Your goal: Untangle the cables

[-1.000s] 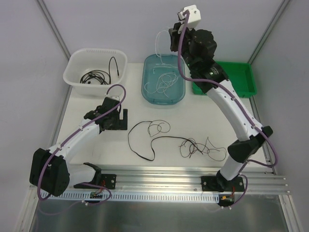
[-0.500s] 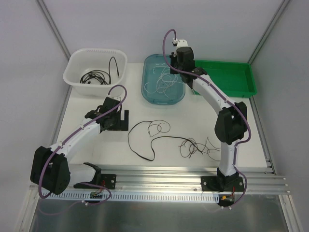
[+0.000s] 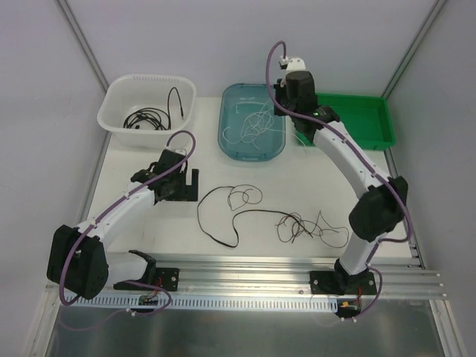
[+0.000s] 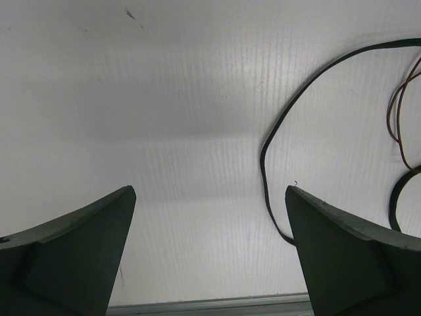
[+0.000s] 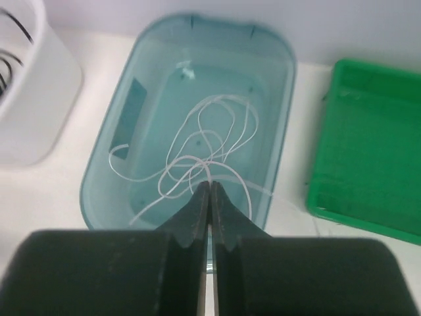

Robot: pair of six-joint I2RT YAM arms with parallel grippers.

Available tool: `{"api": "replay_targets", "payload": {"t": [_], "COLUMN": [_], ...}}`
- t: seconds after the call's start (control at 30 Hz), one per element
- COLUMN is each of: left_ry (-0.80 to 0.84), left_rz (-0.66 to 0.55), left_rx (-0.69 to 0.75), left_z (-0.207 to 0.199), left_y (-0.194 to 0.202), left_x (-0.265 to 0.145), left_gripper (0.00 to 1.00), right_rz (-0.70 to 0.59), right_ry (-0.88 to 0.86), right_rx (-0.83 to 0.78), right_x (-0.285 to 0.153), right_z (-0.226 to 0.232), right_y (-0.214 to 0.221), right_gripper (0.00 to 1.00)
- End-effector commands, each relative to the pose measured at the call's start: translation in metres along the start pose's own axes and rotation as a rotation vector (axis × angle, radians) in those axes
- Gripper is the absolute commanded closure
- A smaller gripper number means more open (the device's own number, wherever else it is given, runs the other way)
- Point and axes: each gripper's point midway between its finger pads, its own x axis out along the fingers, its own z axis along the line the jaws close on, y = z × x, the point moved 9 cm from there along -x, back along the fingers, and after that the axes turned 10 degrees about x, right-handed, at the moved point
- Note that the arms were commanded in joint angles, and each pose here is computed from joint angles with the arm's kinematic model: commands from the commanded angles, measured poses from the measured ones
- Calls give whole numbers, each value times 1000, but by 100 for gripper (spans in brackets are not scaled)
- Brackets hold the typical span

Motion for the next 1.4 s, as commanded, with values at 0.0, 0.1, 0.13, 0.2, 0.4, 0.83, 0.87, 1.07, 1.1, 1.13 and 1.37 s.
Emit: {"api": "replay_targets", "payload": {"t": [0.0,0.1,0.13,0.2,0.4,0.83,0.87,1.07,1.1,1.13,1.37], "left_ry": [12,11,12,10,7,13,12,16,16,16,23], "left_rz": [-23,-26,-29,-33,-24,-26,-25,-24,-24,-23,-23], "left_rx": [-4,-5,-6,-5,-2,-1,-2,-1,-1,-1,0], "left_z": [1,2,2,2,2,1,2,1,1,1,1], "left_y": [-7,-7,-7,-7,-6,-7,-7,-7,-7,-6,-7], "left_x": [-4,-4,-5,-5,-4,-4,-4,-4,-4,-4,-4], "left_gripper": [1,1,1,1,1,1,1,1,1,1,1], "right_rz": [-286,-332,-347,-382,-491,-612,-620,-578,-570,-536,-341], "right_ry": [6,-11,-26,-74,-175,-369,-384,-384,-378,-361,-174], "right_rx": [23,12,15,24,61,122,120,100,87,81,42], "right_x": [-101,-136,-144,-162,-194,-186,-182,-126,-119,-99,-5], "right_z": [-3,-5,-5,-1,12,46,49,61,62,63,47], "right_y": [-79,-95,-98,-107,-133,-169,-170,-162,-159,-150,-82], "right_gripper": [99,99,99,99,99,99,99,97,96,96,96]}}
